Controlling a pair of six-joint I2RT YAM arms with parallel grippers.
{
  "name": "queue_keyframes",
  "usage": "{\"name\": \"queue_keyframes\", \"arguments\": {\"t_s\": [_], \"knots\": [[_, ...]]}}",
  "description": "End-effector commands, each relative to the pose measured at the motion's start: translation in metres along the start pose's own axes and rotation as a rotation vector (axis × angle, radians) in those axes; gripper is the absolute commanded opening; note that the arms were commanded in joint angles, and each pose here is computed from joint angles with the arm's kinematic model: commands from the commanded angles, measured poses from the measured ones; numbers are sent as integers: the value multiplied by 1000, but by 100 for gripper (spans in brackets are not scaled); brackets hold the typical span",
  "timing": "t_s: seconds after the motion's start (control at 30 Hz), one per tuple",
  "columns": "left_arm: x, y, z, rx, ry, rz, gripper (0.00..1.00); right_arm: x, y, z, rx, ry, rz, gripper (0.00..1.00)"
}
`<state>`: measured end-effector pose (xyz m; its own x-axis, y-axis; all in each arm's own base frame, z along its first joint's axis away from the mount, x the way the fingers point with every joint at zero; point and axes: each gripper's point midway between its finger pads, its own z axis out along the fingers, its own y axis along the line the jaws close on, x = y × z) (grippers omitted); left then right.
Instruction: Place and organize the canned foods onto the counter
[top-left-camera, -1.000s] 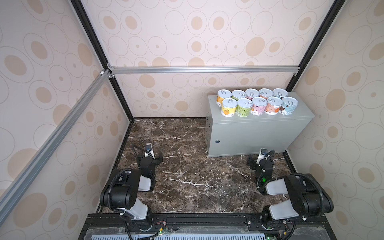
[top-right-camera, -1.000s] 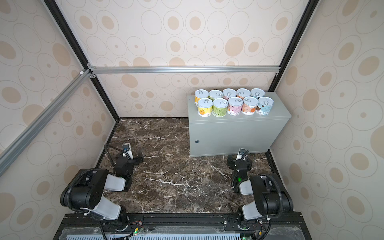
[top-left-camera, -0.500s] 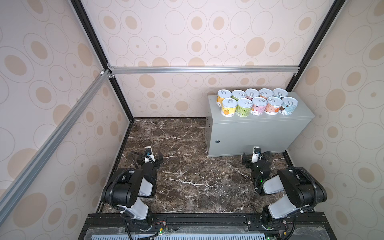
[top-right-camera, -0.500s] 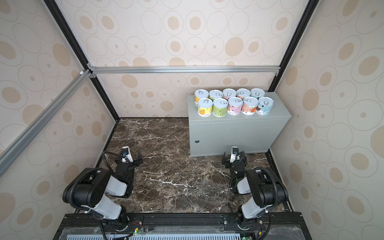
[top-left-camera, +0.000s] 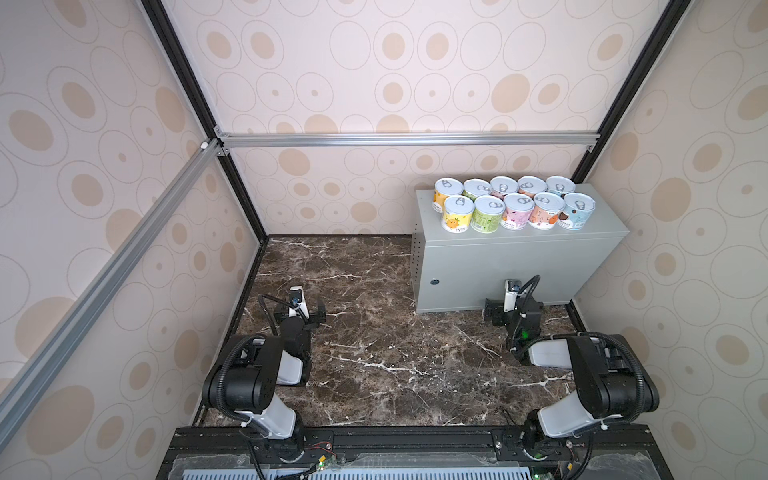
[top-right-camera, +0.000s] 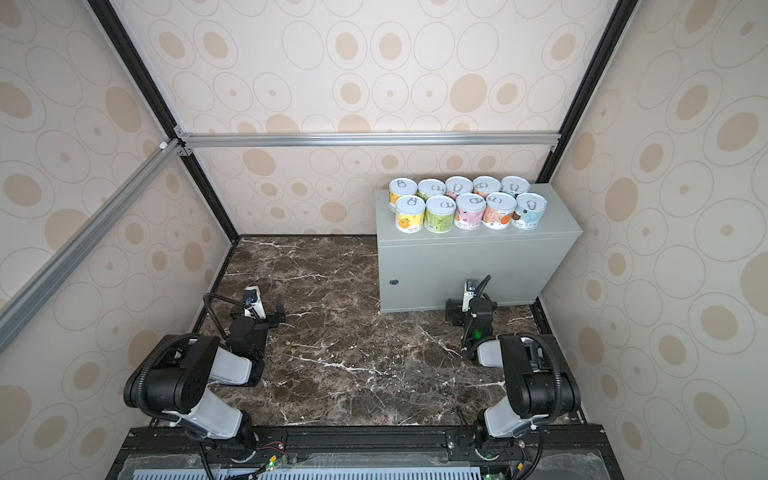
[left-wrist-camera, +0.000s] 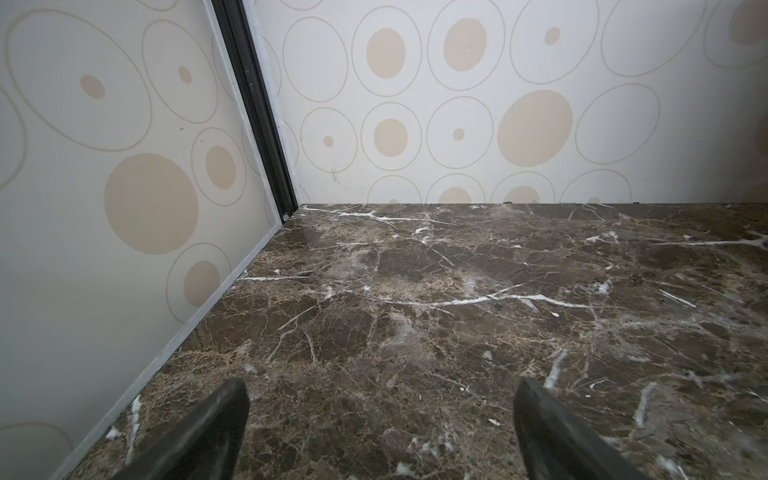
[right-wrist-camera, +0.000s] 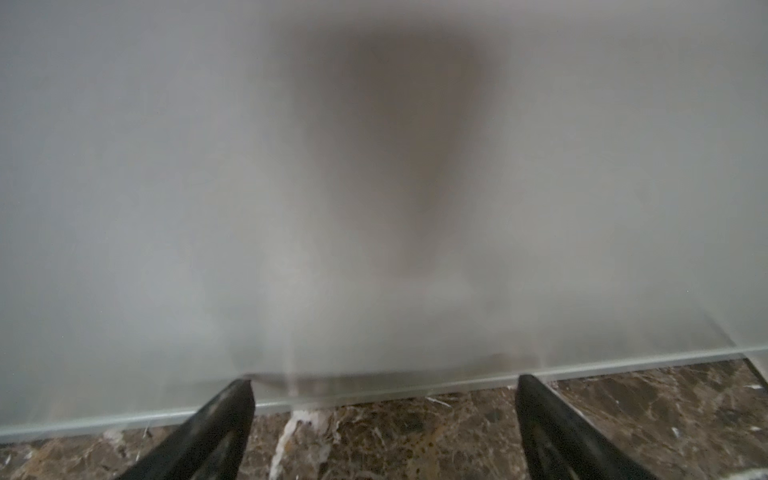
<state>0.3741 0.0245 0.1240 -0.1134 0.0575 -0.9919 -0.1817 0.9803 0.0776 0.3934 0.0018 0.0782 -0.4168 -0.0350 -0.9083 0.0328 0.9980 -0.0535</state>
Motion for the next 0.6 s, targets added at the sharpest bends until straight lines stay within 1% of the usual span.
{"name": "queue_keyframes", "arguments": {"t_s": [0.0,0.57], "knots": [[-7,0,0,6,-21,-13,99,-6,2,1,-12,-9,5,100],[-6,0,0,5,-19,-7,99,-7,2,1,-13,-7,5,100]]}}
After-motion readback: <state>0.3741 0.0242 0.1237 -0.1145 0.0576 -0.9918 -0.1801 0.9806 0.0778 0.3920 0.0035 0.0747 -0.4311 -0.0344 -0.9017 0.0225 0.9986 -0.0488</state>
